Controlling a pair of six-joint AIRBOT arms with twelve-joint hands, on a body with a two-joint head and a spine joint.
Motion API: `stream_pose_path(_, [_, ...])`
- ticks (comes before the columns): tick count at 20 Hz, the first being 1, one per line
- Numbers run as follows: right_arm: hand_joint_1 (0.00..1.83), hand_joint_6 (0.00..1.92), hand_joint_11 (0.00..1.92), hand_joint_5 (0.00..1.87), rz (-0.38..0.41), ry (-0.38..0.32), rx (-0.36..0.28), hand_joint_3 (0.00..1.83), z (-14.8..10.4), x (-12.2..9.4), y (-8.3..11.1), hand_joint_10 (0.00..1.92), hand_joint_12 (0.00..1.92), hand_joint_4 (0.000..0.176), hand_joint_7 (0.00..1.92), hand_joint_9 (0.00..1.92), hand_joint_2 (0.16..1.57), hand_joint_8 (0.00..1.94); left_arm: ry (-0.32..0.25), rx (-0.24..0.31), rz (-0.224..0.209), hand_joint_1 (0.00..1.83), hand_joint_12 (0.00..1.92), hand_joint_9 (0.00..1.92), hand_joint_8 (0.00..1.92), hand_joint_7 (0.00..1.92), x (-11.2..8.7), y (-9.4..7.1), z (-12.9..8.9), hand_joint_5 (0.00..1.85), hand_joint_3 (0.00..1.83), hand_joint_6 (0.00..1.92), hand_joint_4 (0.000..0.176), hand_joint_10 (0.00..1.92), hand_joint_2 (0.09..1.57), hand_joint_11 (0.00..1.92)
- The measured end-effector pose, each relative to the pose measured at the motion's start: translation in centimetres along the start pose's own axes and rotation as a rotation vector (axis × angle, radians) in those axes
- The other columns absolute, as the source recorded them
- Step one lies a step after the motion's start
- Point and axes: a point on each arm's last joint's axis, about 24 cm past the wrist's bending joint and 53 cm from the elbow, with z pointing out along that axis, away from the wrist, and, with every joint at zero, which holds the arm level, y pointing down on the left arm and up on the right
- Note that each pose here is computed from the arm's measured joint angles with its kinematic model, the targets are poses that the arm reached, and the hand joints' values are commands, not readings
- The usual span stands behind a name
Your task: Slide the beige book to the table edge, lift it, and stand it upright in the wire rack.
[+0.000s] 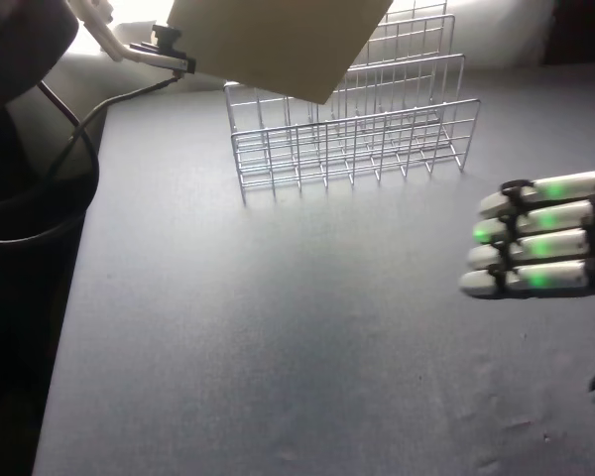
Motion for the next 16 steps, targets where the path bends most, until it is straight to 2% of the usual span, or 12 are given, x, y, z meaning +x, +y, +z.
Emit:
stream_pose_path(4, [0.15,0.00,0.00,0.14,0.064,0.040,0.072,0.00,-3.2,1.1,-2.1,0.00,0.35,0.000,0.19,0.17,1.17,0.00,0.000,0.003,-0.002,1.23,1.76,0.90,1.43,0.88,0.0,0.4,-0.2,0.87,0.00,1.01,0.000,1.62,1.18,0.85])
stream_pose_path(7, [0.15,0.00,0.00,0.14,0.181,0.016,0.133,0.00,-5.1,0.4,-3.6,0.01,0.41,0.000,0.19,0.19,1.17,0.00,0.001,0.006,-0.004,1.22,1.76,0.89,1.45,0.86,0.1,0.6,-0.3,0.85,0.00,1.04,0.000,1.60,1.19,0.84])
stream_pose_path(9, [0.15,0.00,0.00,0.13,0.273,-0.011,0.167,0.00,-5.2,0.0,-4.5,0.00,0.41,0.000,0.18,0.18,1.17,0.00,0.007,0.014,-0.013,1.23,1.75,0.90,1.44,0.87,0.5,0.8,-0.3,0.85,0.00,1.02,0.000,1.61,1.18,0.86])
stream_pose_path(11, [0.13,0.00,0.00,0.12,0.326,-0.017,0.203,0.00,-4.7,0.2,-5.0,0.00,0.34,0.000,0.17,0.17,1.18,0.00,0.015,0.010,-0.011,1.24,1.76,0.93,1.43,0.88,0.8,1.3,-0.5,0.88,0.00,0.99,0.000,1.62,1.18,0.88])
stream_pose_path(14, [0.13,0.00,0.00,0.13,0.367,-0.005,0.282,0.00,-4.6,1.0,-6.3,0.00,0.35,0.000,0.18,0.17,1.17,0.00,0.028,-0.005,-0.012,1.23,1.76,0.93,1.43,0.88,1.6,2.2,-0.6,0.87,0.00,1.00,0.000,1.62,1.18,0.87])
stream_pose_path(16, [0.13,0.01,0.00,0.14,0.376,-0.007,0.324,0.00,-5.0,1.1,-7.3,0.00,0.38,0.000,0.19,0.18,1.18,0.00,0.032,0.008,-0.018,1.23,1.76,0.92,1.42,0.88,1.9,2.1,-0.5,0.87,0.00,1.00,0.000,1.62,1.18,0.87])
